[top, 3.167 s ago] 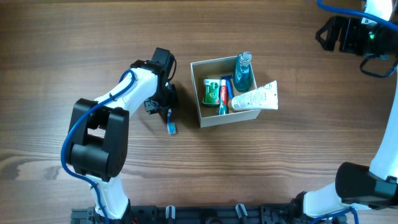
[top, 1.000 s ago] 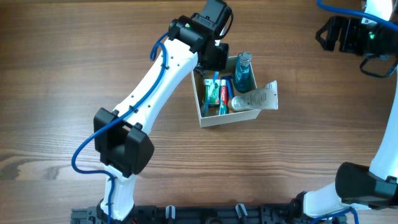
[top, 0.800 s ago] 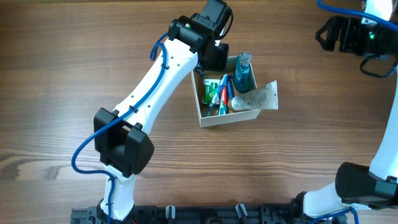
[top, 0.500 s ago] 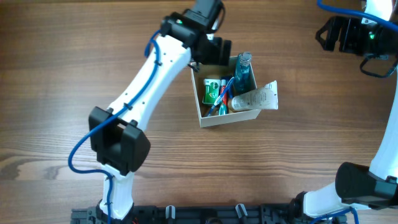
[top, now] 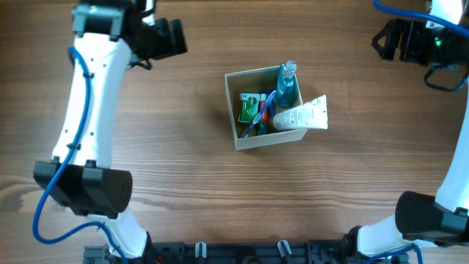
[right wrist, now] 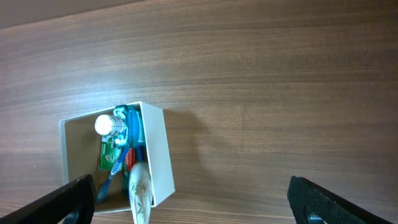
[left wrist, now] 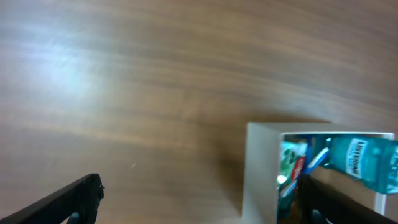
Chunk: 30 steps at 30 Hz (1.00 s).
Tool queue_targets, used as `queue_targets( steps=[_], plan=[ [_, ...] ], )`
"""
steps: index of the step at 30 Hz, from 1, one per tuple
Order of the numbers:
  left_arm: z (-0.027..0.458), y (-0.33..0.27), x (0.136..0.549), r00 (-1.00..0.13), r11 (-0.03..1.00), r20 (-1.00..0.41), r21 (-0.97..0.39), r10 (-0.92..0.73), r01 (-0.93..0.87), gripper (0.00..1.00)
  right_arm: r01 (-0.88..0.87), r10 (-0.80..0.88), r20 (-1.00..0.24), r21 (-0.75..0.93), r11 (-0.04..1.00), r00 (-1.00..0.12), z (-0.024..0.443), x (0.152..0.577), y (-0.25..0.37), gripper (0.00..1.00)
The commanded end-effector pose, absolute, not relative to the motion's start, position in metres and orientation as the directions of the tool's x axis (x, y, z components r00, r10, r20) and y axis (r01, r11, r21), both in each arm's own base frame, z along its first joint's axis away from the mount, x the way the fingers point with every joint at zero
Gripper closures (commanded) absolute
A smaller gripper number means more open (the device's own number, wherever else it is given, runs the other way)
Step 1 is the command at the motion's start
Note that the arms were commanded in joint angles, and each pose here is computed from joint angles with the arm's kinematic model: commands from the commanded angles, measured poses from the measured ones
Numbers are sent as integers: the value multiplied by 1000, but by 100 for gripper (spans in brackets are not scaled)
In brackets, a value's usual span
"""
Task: Pack container
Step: 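Raise the left gripper and withdraw it to the upper left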
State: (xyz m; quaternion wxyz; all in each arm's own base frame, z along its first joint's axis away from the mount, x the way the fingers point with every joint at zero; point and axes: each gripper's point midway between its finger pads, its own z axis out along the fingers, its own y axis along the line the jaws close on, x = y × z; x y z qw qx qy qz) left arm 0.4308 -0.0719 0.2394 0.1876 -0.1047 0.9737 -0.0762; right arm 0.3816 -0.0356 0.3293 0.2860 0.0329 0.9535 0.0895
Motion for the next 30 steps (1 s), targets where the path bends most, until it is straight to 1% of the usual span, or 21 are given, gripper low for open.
queue_targets(
  steps=[1, 30],
  plan=[
    [241, -61, 426, -896, 946, -323, -205, -306, -249, 0, 8, 102, -543, 174, 985, -833, 329, 383, -37, 0],
    [241, -62, 424, -899, 947, -317, -203, -303, -247, 0, 8, 102, -543, 173, 985, -833, 329, 383, -37, 0]
  ],
)
